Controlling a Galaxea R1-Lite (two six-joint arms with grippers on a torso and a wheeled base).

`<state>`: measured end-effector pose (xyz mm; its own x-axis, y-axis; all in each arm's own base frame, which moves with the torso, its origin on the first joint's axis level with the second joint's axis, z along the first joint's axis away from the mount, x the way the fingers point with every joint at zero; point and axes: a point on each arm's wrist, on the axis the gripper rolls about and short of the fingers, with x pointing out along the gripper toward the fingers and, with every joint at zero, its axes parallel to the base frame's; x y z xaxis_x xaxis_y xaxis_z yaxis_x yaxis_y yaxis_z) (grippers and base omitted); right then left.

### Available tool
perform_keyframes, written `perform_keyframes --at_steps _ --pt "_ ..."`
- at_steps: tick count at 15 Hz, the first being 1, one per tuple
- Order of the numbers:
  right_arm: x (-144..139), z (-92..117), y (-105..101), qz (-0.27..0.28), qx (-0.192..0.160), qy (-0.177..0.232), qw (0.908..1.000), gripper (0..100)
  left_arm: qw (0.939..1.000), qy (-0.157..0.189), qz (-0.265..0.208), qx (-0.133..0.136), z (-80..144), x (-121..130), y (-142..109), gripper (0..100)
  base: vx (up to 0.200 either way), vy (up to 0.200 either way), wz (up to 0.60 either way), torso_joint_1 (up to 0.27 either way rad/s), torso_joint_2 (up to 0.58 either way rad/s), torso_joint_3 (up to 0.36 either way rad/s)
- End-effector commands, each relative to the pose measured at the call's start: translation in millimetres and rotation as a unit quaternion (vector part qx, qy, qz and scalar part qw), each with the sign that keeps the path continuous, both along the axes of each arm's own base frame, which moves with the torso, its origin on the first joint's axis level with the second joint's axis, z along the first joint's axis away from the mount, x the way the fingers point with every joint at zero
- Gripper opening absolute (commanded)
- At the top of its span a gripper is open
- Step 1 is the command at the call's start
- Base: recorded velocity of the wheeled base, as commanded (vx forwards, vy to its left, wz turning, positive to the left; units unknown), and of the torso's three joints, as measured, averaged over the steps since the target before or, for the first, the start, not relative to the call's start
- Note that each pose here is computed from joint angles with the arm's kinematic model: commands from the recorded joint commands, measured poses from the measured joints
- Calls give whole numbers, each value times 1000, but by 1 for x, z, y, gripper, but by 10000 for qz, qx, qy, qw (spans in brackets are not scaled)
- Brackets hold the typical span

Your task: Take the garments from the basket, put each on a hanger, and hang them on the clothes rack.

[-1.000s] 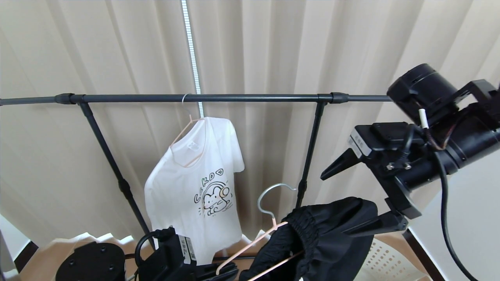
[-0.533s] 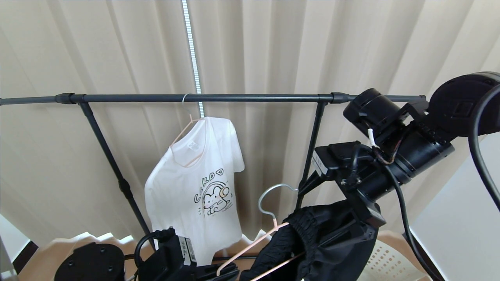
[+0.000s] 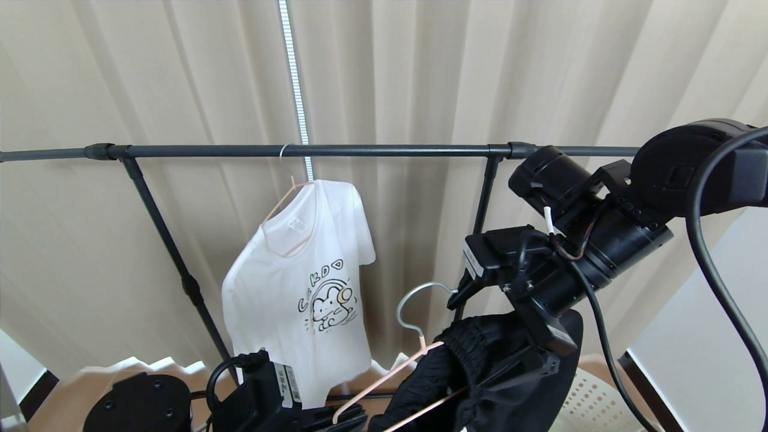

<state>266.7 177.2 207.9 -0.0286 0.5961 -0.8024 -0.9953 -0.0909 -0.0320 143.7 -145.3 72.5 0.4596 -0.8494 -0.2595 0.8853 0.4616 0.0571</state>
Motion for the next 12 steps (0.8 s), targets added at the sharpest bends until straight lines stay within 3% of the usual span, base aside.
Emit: perform_keyframes --at_steps 1,3,4,12 --pt "1 0 1 5 0 0 10000 100 10000 -3 -5 -4 0 0 0 0 0 0 0 0 0 0" --pt "1 -1 1 -4 -10 7 10000 100 10000 -4 3 -3 0 0 0 0 0 0 0 0 0 0" --pt "2 -3 2 -1 -24 44 10000 0 10000 -10 3 -8 0 0 0 0 0 0 0 0 0 0" --pt "0 -3 4 36 -26 38 10000 0 10000 -31 20 -38 2 0 1 0 0 0 0 0 0 0"
